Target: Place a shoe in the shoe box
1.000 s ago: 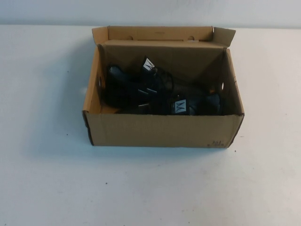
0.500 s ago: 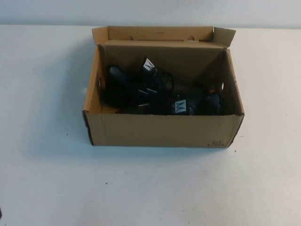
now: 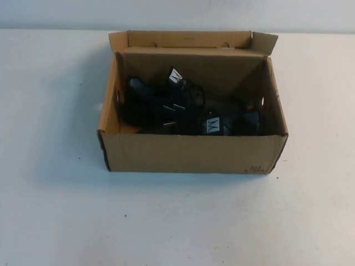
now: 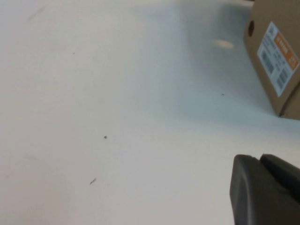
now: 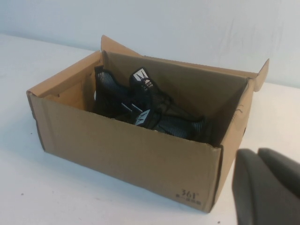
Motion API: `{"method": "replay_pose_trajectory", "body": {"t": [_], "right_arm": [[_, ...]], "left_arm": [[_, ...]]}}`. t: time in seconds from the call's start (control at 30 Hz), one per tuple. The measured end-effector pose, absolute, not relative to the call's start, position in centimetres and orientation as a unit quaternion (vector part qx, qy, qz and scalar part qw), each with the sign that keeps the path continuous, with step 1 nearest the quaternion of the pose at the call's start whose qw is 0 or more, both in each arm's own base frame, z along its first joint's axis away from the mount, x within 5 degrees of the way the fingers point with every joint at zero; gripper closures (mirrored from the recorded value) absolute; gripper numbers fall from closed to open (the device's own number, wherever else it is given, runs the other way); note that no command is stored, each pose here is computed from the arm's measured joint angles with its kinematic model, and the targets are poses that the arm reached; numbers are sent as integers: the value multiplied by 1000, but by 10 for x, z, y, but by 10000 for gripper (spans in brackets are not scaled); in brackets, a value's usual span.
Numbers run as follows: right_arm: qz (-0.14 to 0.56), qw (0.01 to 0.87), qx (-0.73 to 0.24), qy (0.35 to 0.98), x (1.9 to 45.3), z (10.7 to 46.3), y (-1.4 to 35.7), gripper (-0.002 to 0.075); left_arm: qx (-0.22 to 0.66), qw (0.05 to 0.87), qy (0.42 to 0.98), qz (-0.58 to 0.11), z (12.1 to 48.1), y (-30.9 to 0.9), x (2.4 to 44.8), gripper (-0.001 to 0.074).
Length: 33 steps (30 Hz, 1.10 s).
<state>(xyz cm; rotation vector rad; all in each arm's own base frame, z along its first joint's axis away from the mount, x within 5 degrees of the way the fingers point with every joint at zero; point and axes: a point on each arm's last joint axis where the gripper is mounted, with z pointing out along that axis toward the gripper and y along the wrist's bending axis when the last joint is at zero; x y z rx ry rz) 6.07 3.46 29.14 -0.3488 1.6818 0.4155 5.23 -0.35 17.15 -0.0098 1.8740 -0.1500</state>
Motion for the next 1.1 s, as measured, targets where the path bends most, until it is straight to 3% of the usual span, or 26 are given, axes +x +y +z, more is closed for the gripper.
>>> {"method": "replay_pose_trajectory", "body": {"t": [0.4, 0.63, 1.1], "right_arm": [[182, 634, -153, 736, 61, 291, 35, 742], [182, 634, -153, 736, 61, 291, 35, 742], [182, 634, -153, 736, 61, 291, 35, 742]], "left_arm": [[36, 623, 780, -42, 178, -8, 54, 736], [17, 595, 803, -33, 172, -5, 52, 736], [58, 589, 805, -37, 171, -7, 52, 736]]}}
